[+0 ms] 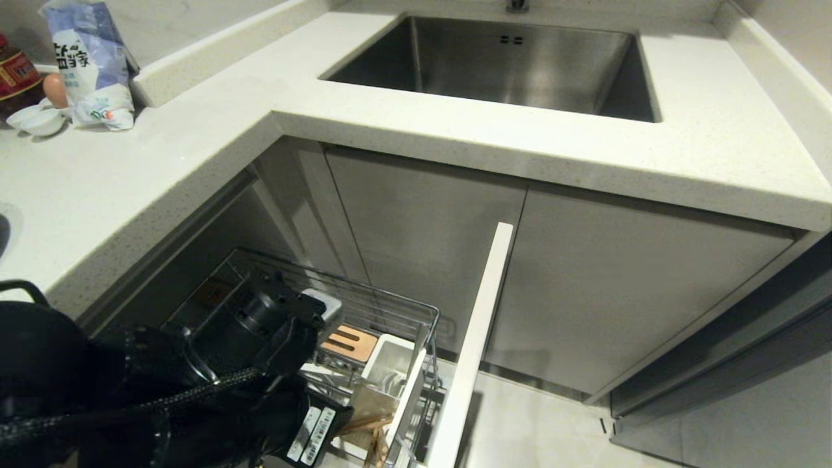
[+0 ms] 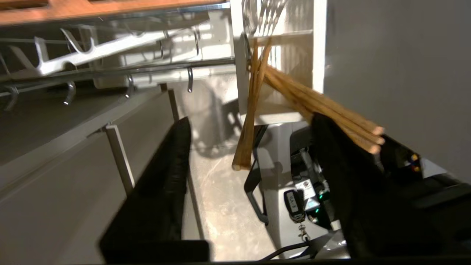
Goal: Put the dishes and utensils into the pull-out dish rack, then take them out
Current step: Take the spoon out of the cupboard
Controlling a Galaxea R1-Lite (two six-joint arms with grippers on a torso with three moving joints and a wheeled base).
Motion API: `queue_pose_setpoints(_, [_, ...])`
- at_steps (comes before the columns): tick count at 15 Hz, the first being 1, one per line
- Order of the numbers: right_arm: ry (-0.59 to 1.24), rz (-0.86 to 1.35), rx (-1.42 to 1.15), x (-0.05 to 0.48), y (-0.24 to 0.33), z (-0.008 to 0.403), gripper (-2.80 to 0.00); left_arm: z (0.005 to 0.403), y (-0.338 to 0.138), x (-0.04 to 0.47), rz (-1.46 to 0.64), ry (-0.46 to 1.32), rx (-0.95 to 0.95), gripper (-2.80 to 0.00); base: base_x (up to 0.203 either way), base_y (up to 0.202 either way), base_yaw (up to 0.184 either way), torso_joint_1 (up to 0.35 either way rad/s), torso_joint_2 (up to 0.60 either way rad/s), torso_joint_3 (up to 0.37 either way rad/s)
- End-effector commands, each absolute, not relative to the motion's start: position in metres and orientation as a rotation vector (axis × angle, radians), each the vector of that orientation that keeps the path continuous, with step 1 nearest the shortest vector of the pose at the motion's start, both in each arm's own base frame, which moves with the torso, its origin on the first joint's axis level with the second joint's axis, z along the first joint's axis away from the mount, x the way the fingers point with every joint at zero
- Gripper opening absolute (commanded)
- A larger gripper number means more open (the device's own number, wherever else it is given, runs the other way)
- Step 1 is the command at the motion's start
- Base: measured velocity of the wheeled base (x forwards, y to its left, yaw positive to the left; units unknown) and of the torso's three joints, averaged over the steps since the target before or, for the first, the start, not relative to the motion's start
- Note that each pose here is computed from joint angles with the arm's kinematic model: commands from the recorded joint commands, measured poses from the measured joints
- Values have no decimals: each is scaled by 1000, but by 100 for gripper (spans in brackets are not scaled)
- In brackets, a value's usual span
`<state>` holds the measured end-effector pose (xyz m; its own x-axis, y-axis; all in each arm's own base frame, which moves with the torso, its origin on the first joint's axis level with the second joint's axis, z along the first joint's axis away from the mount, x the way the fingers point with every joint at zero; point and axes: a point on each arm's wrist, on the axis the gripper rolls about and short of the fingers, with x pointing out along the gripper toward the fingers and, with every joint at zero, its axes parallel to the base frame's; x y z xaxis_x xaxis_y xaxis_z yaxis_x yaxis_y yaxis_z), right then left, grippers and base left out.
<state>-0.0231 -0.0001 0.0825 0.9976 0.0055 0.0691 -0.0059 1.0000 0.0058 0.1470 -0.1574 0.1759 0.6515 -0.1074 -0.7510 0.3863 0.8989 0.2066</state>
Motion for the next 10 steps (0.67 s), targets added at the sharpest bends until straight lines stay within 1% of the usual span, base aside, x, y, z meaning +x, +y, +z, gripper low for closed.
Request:
queue_pose_setpoints(1, [-48,6,6,-21,0,76,-280,156,-166,160,-257,863,394,0,0,0,0,0,0,0])
queue_pose_setpoints(6, [-48,6,6,-21,0,76,-280,125,-176,195,-197,841,336,0,0,0,0,0,0,0])
queue_pose_setpoints(10, [-48,6,6,-21,0,76,-280,112,-177,214,-158,829,300,0,0,0,0,0,0,0])
